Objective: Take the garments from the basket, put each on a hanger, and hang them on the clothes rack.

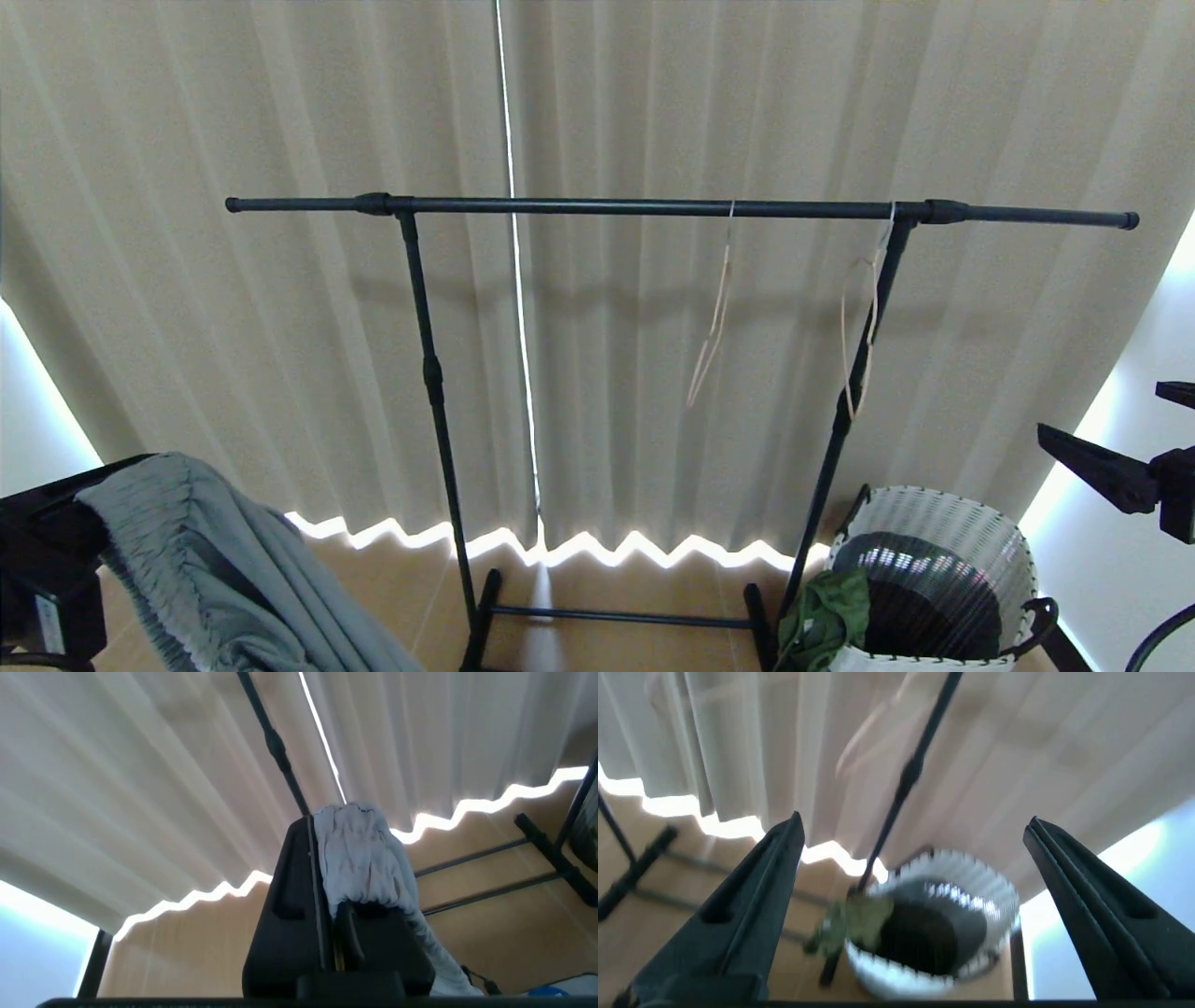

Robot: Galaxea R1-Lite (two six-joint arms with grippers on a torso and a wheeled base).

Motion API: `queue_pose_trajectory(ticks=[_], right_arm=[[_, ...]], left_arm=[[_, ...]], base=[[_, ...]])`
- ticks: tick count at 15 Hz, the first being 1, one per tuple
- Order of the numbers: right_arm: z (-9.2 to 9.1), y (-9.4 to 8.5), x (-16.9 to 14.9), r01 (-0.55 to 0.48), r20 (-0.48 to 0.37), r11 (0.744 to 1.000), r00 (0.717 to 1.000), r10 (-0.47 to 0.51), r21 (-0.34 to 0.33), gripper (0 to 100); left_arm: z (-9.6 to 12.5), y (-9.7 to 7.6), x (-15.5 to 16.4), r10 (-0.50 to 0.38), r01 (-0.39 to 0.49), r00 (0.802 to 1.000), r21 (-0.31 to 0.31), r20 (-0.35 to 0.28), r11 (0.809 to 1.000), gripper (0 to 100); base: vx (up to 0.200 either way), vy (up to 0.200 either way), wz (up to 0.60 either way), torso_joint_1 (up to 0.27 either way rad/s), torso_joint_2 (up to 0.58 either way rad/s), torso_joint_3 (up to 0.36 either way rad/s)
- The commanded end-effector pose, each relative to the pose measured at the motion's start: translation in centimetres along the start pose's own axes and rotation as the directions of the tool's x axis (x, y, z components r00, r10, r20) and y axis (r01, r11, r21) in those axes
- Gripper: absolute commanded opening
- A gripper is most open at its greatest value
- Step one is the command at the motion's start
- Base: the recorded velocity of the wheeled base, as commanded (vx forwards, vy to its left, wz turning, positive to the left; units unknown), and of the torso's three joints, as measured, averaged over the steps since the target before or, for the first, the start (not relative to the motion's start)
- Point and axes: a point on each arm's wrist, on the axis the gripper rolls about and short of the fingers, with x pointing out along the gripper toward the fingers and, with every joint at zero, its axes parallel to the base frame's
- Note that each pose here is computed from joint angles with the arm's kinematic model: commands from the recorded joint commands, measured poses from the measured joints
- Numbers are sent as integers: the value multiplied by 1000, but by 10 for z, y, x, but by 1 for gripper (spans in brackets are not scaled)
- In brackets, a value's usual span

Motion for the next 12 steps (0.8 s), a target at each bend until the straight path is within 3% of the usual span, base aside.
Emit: queue_pose_trajectory(ticks=[1, 4, 7, 12], right_arm=[[6, -2, -7, 2, -2, 1000, 1000, -2, 3, 100], [8, -3, -8, 6, 0, 998, 1000, -6, 63, 100], [12, -4, -6, 7, 3, 998, 1000, -7, 68, 100], [14, -4, 2, 3, -10, 998, 1000, -2, 69, 100]], left_arm=[[-6, 0, -6, 4, -4, 1000, -4, 10, 1000, 0], [4, 4, -7, 14, -14, 999, -10, 42, 1000, 0], [7, 3, -4, -23, 23, 999, -10, 47, 1000, 0], [2, 0, 5, -46, 46, 999, -10, 2, 999, 0]], base=[[0, 0, 0, 0, 0, 0], [0, 0, 0, 0, 0, 0], [0, 0, 0, 0, 0, 0], [200, 0, 0, 2, -1, 2]])
